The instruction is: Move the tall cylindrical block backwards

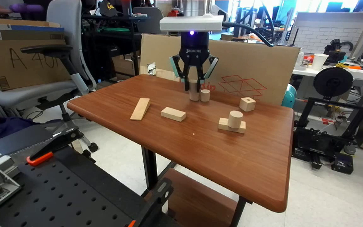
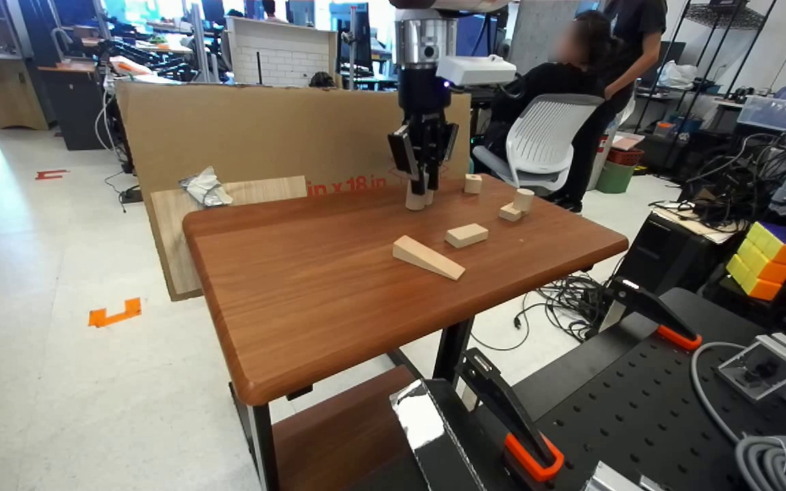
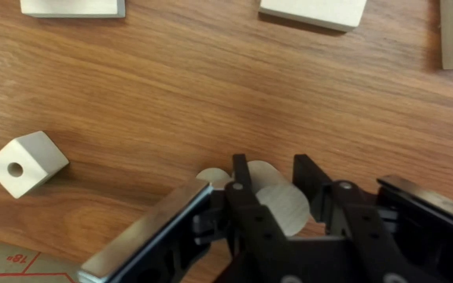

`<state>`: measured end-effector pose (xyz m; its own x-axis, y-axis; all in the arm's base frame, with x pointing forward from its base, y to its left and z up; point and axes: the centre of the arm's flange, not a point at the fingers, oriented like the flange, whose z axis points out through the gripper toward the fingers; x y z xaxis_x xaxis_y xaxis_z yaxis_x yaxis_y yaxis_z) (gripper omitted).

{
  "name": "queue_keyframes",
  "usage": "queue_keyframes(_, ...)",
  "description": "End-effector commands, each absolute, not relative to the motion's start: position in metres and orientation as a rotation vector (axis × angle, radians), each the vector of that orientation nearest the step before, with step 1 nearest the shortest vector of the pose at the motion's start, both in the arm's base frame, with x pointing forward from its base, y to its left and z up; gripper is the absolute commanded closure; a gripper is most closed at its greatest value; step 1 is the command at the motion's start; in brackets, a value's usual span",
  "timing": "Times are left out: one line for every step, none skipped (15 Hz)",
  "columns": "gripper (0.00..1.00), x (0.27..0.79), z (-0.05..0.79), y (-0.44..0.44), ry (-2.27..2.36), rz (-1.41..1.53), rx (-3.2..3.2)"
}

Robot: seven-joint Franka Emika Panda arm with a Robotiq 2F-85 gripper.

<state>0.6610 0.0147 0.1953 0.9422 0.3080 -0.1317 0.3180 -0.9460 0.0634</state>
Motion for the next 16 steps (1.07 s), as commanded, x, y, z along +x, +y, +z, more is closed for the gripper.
queue_keyframes(0.39, 0.671, 0.181, 0.017, 0.449, -0.248, 3.011)
queue_keyframes(0.34, 0.67, 0.179, 0.018, 0.448, -0.256, 3.012)
queue_keyframes(0.26, 0.668, 0.179, 0.021, 0.459, -0.261, 3.014)
queue_keyframes(0.19, 0.666, 0.177, 0.023, 0.468, -0.271, 3.017)
queue_keyframes(0.11, 0.663, 0.178, 0.027, 0.486, -0.276, 3.022)
queue_keyframes(0.05, 0.662, 0.179, 0.031, 0.498, -0.281, 3.027)
queue_keyframes(0.0, 0.659, 0.185, 0.037, 0.518, -0.282, 3.043)
queue_keyframes(0.0, 0.657, 0.188, 0.042, 0.526, -0.285, 3.048)
queue_keyframes(0.0, 0.653, 0.193, 0.048, 0.531, -0.292, 3.047)
queue_keyframes(0.0, 0.65, 0.199, 0.053, 0.529, -0.298, 3.043)
queue_keyframes(0.0, 0.645, 0.208, 0.057, 0.517, -0.301, 3.024)
queue_keyframes(0.0, 0.642, 0.215, 0.06, 0.52, -0.308, 3.019)
queue_keyframes(0.0, 0.637, 0.225, 0.062, 0.505, -0.311, 3.01)
queue_keyframes(0.0, 0.634, 0.235, 0.065, 0.481, -0.319, 2.999)
queue_keyframes(0.0, 0.628, 0.246, 0.066, 0.469, -0.317, 3.001)
queue_keyframes(0.0, 0.624, 0.255, 0.068, 0.461, -0.312, 3.0)
